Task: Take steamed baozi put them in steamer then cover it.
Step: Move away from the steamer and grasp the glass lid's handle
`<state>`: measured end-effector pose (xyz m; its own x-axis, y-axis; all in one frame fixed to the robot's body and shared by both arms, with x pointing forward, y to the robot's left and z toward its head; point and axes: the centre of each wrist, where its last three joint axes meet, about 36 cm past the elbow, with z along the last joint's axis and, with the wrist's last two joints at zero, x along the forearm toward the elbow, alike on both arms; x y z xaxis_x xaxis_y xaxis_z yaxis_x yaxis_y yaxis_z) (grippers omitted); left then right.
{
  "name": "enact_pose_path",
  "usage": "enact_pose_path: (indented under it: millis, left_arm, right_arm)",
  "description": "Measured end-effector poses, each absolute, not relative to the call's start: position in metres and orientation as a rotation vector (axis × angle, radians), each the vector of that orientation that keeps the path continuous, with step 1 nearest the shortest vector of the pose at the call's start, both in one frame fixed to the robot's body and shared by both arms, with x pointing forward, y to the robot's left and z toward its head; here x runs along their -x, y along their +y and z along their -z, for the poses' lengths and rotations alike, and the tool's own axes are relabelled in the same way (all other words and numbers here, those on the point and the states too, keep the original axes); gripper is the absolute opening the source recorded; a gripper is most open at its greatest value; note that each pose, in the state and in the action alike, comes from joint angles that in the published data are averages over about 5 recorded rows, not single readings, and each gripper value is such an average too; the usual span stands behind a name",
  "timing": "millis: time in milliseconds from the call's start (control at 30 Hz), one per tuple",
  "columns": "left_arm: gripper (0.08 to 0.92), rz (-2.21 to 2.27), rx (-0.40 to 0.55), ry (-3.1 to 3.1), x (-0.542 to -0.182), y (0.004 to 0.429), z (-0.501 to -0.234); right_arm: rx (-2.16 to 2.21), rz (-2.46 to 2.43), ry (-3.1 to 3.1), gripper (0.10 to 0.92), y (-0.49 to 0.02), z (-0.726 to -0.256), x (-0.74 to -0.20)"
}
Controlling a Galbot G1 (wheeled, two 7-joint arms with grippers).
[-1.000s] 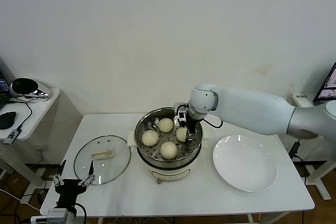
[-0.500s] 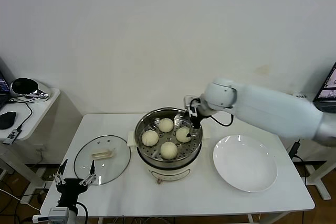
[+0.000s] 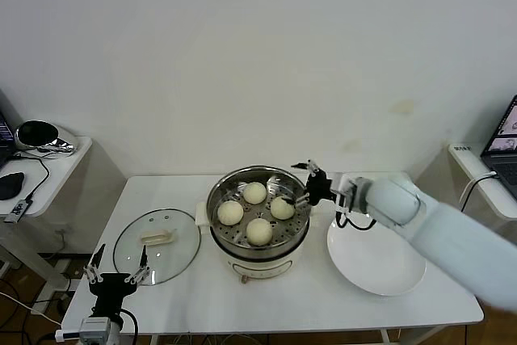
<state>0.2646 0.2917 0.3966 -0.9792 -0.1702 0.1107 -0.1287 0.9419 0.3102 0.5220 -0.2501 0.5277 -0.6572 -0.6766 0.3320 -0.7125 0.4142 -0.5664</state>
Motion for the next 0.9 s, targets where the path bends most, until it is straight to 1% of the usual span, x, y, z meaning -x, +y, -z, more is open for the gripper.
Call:
enact_pose_path:
  millis: [300,433,533,667,900]
  left_arm:
    - [0.823,0.555,-0.281,-2.971,-0.267,0.287,-0.382]
    - [0.823,0.696,-0.314,-2.969,-0.270,0.291,-0.374]
    - [0.823,0.854,-0.319,-2.949,-0.272,0.297,-0.365]
    - [0.823,1.116,-0.266,-2.872,-0.272,0.306,-0.351]
    - [0.823,1.638,-0.068,-2.621,-0.279,0.330,-0.328]
  right_arm:
    - [-1.017,-0.768,-3.047,0.823,-0.275,-0.463,-0.462]
    - [-0.820,-0.636,-3.159,0.823,-0.297,-0.433,-0.429]
    - [-0.661,-0.561,-3.206,0.823,-0.314,-0.416,-0.403]
    - [-0.453,-0.487,-3.233,0.823,-0.333,-0.399,-0.368]
    - [-0.125,-0.411,-3.206,0.823,-0.364,-0.380,-0.316]
